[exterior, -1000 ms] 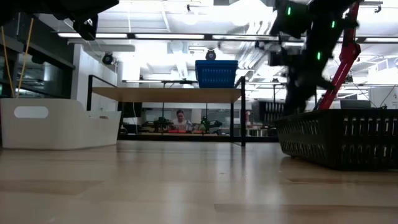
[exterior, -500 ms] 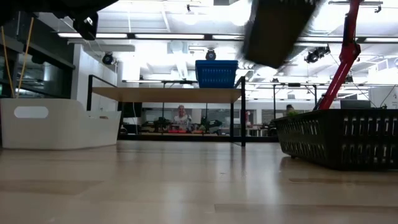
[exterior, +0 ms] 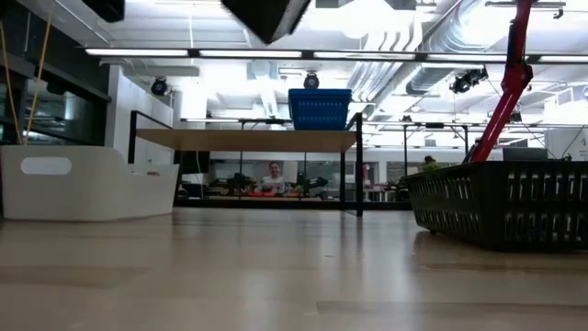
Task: Stack baskets on shelf by color
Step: Put the top right black bin on the shelf
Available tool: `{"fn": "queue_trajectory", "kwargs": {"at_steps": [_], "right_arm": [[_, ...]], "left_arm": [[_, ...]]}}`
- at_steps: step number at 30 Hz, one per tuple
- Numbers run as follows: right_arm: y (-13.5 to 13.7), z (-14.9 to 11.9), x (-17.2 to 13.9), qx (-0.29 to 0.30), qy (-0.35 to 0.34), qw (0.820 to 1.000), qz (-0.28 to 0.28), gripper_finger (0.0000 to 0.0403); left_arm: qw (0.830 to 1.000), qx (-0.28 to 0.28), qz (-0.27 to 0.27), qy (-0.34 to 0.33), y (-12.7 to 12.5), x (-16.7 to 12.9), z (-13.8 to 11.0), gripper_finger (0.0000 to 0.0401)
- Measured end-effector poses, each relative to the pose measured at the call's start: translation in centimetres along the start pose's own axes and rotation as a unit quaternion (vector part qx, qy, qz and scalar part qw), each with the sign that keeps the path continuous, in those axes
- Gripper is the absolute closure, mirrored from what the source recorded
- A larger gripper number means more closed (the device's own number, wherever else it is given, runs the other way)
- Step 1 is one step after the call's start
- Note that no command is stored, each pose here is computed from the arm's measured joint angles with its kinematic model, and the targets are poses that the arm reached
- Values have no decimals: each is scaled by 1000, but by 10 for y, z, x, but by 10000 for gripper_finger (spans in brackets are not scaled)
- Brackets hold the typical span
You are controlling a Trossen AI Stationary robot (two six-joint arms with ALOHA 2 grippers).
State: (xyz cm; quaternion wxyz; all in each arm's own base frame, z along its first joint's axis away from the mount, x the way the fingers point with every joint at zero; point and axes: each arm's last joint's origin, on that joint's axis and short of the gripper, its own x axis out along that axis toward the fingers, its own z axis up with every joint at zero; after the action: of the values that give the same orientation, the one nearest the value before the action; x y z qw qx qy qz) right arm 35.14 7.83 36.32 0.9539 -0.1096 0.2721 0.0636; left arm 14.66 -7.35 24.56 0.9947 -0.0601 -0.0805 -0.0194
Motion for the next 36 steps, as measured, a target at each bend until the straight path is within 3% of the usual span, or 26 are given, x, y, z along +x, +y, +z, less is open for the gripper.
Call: {"fn": "queue_trajectory", "kwargs": {"at_steps": [10, 16, 21, 36], "right_arm": [[-56, 2, 87, -22, 116, 984, -131, 403], [-82, -10, 120, -24, 162, 975, -153, 403], [-99, -16, 124, -30, 170, 971, -163, 403], [-147, -31, 117, 51, 168, 972, -154, 403]], "left_arm": [[999, 20, 40, -3, -7, -9, 3, 401], [999, 22, 46, 1, -7, -9, 2, 401], [999, 25, 46, 6, -7, -9, 1, 401], [999, 26, 46, 8, -7, -9, 1, 401]]}}
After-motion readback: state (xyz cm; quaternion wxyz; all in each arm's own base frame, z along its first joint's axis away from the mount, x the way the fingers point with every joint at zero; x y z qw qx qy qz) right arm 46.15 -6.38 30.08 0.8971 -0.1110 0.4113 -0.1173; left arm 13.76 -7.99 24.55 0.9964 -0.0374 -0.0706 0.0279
